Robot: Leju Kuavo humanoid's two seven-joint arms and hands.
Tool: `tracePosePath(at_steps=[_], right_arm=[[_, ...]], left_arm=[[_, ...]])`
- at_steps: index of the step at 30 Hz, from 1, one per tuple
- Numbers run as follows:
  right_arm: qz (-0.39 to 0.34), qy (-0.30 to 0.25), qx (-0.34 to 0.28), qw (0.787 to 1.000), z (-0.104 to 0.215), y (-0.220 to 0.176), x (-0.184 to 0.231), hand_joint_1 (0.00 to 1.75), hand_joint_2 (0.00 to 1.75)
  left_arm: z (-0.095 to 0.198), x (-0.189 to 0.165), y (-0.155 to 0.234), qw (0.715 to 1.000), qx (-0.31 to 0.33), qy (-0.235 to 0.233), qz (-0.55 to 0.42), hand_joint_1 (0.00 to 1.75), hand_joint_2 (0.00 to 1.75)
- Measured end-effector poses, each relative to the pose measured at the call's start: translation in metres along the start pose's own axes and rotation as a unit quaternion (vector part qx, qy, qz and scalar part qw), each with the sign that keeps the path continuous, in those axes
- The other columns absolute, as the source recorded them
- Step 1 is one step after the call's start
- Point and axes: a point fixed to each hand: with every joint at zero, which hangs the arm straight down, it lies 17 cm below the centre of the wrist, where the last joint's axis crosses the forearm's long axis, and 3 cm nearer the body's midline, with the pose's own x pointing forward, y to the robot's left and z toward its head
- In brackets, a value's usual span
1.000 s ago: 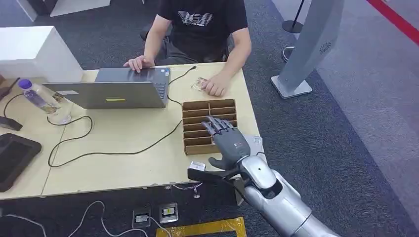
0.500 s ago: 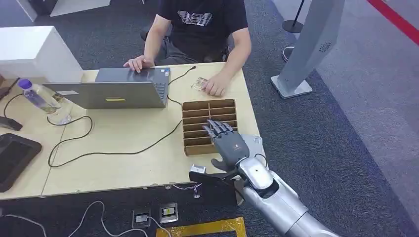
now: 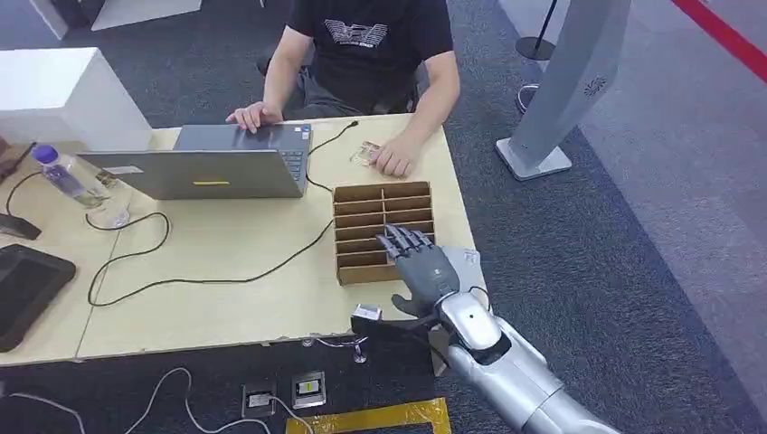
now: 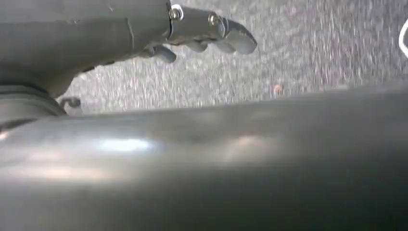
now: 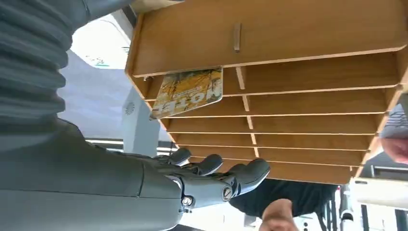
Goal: Pass the card to the sensor for recognition and then transmit it.
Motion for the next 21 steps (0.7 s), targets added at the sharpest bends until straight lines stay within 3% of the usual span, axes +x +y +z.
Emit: tracePosePath(at_steps=[21], right_arm=[[0.0, 0.052, 0.004, 0.999, 0.005, 0.013, -0.034, 0.0, 1.75]], left_arm=[[-0.001, -0.001, 0.012, 1.0, 0.004, 0.0, -0.012, 0.0, 0.0]])
